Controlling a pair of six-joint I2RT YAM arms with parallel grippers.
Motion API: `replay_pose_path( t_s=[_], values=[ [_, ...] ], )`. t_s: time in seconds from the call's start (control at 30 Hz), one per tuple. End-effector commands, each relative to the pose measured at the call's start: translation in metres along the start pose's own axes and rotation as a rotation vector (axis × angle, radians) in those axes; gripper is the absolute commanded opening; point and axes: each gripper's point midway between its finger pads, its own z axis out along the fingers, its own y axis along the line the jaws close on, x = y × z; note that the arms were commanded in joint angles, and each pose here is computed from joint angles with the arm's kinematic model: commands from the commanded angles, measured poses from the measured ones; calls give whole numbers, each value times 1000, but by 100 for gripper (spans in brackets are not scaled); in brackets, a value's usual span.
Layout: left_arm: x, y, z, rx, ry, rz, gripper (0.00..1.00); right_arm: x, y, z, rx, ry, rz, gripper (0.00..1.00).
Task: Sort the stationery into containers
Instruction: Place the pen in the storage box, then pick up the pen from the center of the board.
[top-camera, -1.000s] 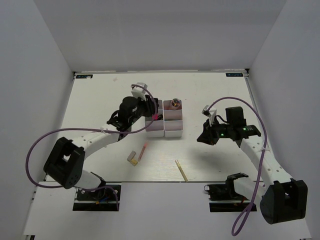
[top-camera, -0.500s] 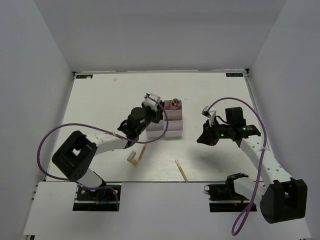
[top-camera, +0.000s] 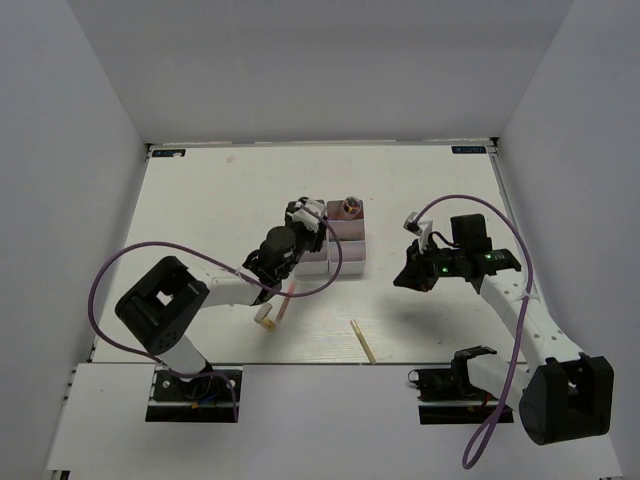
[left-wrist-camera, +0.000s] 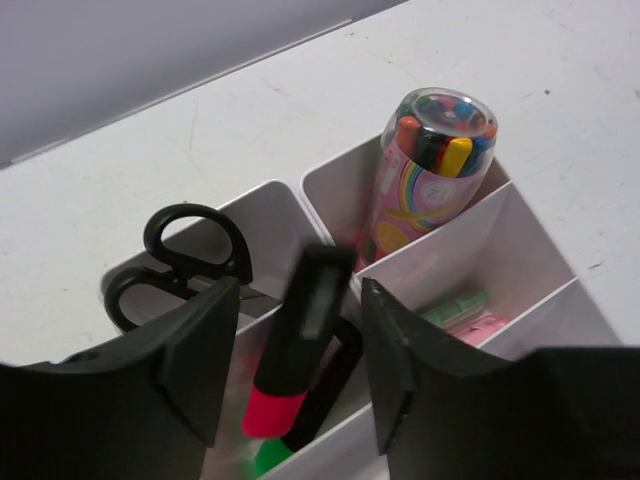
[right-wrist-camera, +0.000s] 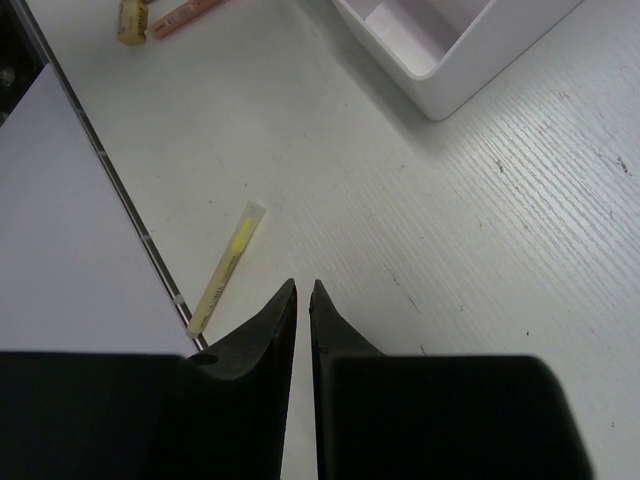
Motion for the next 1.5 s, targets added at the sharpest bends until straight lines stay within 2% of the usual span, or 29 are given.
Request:
replay_pose_path(
  t_s=[0.0, 0.17, 0.23, 0.27, 0.3, 0.33, 0.37, 0.4, 0.43, 0.47, 0.53, 0.57, 0.6, 0.63, 0.67, 0.73, 0.77, 0.8, 0.83, 0.87, 0.9, 0.93, 1.07, 1.1, 1.13, 1.23, 1.3, 1.47],
  values=[
    [-16, 3, -6, -24, -47, 12, 64, -2, 4, -1, -25, -6, -3, 13],
    [-26, 4, -11, -23, -52, 11, 71, -2, 3, -2, -24, -8, -2, 13],
    [-28, 4, -14, -23, -53, 12, 73, -2, 3, -2, -25, -10, 1, 22],
    [-43, 1, -20, -14, -88, 4, 73, -4, 4, -3, -23, -13, -2, 36],
    [-45, 0, -24, -13, -83, 5, 71, -4, 3, -4, -21, -16, 0, 69],
    [-45, 0, -30, -16, -75, 10, 65, -5, 5, -4, -26, -16, 3, 90],
    [-54, -5, -47, 6, -52, 14, 57, -3, 6, -3, -36, -4, 16, 91],
    [-54, -13, -56, 31, -26, 17, 41, -6, 8, -5, -34, -13, 26, 91],
    [-57, -22, -64, 60, 5, 7, 10, -5, 13, -5, -57, -13, 36, 91],
    [-32, -20, -96, 93, 177, 29, 0, 0, 17, -5, -76, 2, 42, 91],
    [-55, -15, -119, 81, 203, -94, 0, -2, 23, -5, -129, -12, 7, 91],
    [-12, -9, -150, 40, 431, -133, 0, 4, 28, -5, -158, 20, 31, 80],
    [-2, -3, -162, 10, 492, -138, 9, 4, 30, -4, -175, 23, 44, 52],
    [22, 14, -197, -54, 656, -117, 45, 3, 32, -4, -184, 36, 56, 1],
    [28, 17, -208, -87, 703, -146, 51, 5, 30, -2, -179, 52, 69, 0],
    [50, 28, -234, -140, 844, -105, 65, 7, 28, -1, -169, 70, 70, 0],
    [57, 27, -241, -166, 884, -130, 79, 11, 27, 2, -154, 97, 59, 0],
    [65, 30, -251, -180, 936, -107, 83, 11, 25, 3, -144, 98, 50, 8],
    [76, 28, -252, -187, 986, -86, 86, 12, 27, 6, -150, 110, 45, 33],
    [81, 20, -253, -161, 1012, -91, 88, 13, 26, 7, -136, 125, 34, 45],
    [84, 20, -252, -169, 1024, -81, 88, 13, 28, 9, -139, 131, 26, 53],
    [92, 17, -250, -182, 1052, -29, 88, 14, 27, 9, -131, 139, 27, 57],
    [107, 15, -233, -208, 1003, 30, 46, 16, 27, 12, -120, 143, 18, 57],
    [108, 14, -229, -195, 986, 42, 43, 16, 27, 11, -122, 143, 20, 57],
    [104, 8, -214, -185, 927, 5, 43, 16, 26, 11, -116, 143, 23, 57],
    [104, 3, -201, -167, 870, -1, 47, 18, 25, 11, -111, 145, 23, 57],
    [106, 2, -198, -163, 857, 4, 54, 18, 26, 11, -112, 147, 21, 57],
    [105, -10, -170, -125, 797, -44, 59, 19, 23, 11, -100, 148, 27, 57]
  ],
)
